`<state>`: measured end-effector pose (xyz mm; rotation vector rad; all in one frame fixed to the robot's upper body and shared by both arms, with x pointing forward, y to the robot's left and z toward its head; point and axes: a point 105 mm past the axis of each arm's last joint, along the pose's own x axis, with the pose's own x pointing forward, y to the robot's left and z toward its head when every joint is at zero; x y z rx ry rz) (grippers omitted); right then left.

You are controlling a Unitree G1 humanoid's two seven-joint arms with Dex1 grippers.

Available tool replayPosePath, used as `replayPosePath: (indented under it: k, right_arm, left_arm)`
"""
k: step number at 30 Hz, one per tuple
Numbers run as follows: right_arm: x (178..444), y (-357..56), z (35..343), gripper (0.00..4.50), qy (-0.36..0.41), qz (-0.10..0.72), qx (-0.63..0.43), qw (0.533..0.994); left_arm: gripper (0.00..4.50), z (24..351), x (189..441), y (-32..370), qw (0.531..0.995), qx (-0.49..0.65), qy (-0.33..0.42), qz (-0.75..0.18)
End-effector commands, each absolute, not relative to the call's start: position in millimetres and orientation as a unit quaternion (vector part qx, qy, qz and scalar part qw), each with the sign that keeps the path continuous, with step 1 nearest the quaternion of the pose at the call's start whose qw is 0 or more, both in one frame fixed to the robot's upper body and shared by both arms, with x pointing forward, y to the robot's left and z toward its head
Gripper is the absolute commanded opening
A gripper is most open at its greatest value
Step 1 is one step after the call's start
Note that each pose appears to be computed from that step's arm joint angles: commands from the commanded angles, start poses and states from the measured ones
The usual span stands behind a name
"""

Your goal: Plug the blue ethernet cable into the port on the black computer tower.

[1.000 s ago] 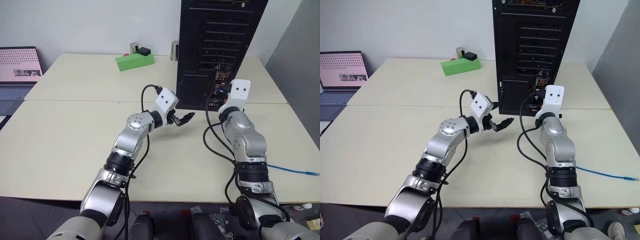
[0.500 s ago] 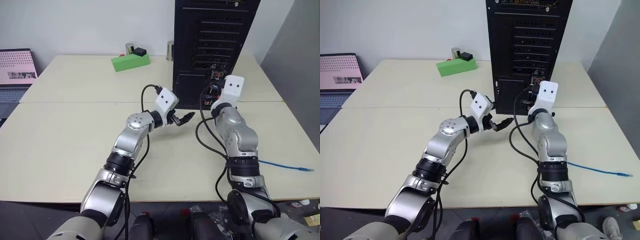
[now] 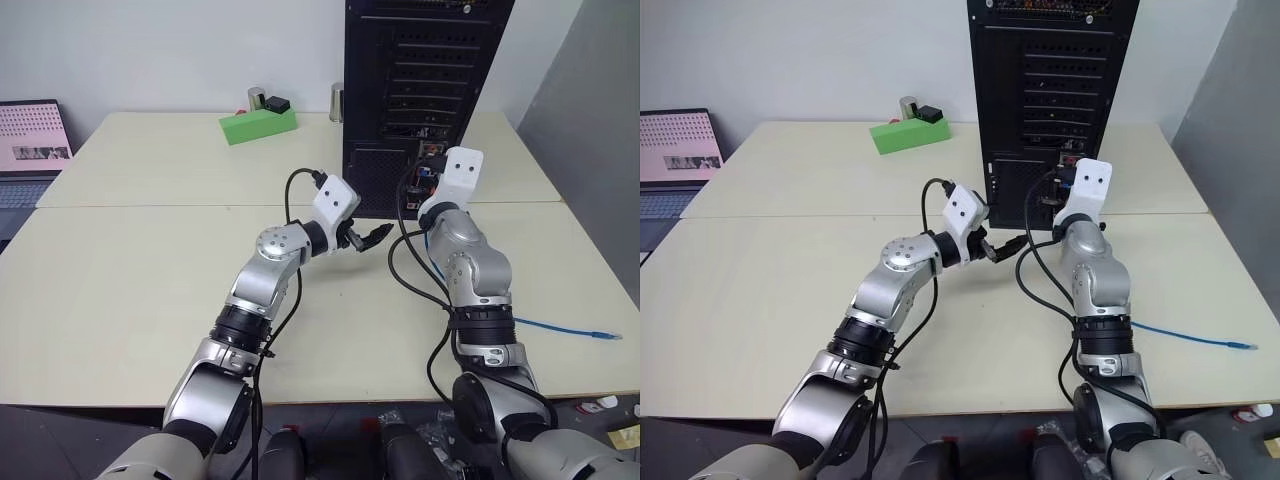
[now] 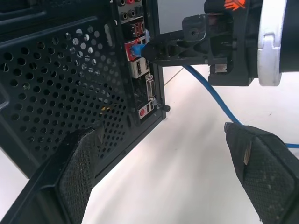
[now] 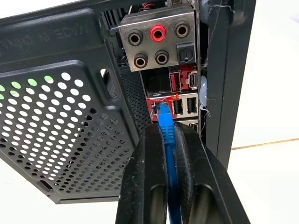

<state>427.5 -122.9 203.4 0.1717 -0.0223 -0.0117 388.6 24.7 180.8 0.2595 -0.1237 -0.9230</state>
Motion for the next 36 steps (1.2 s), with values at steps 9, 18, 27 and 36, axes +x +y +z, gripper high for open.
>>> replayPosePath:
  k: [9,18,27,36]
  right_arm:
    - [413,-138,207,1.31,-0.035,0.004,0.081,0.996]
    - [378,-144,214,3.15,-0.062,0.074,0.017,0.995]
    - [332,-166,234,4.49,-0.067,0.212,-0.080,0.972]
    - [309,-165,246,4.49,-0.066,0.312,-0.066,0.945]
  left_arm:
    - [4.38,201,390,32,0.889,0.108,-0.086,-0.437]
    - [4.50,205,397,46,0.889,0.111,-0.082,-0.436]
    - [4.50,207,382,77,0.843,0.153,-0.061,-0.512]
    - [4.50,215,356,89,0.781,0.136,-0.038,-0.608]
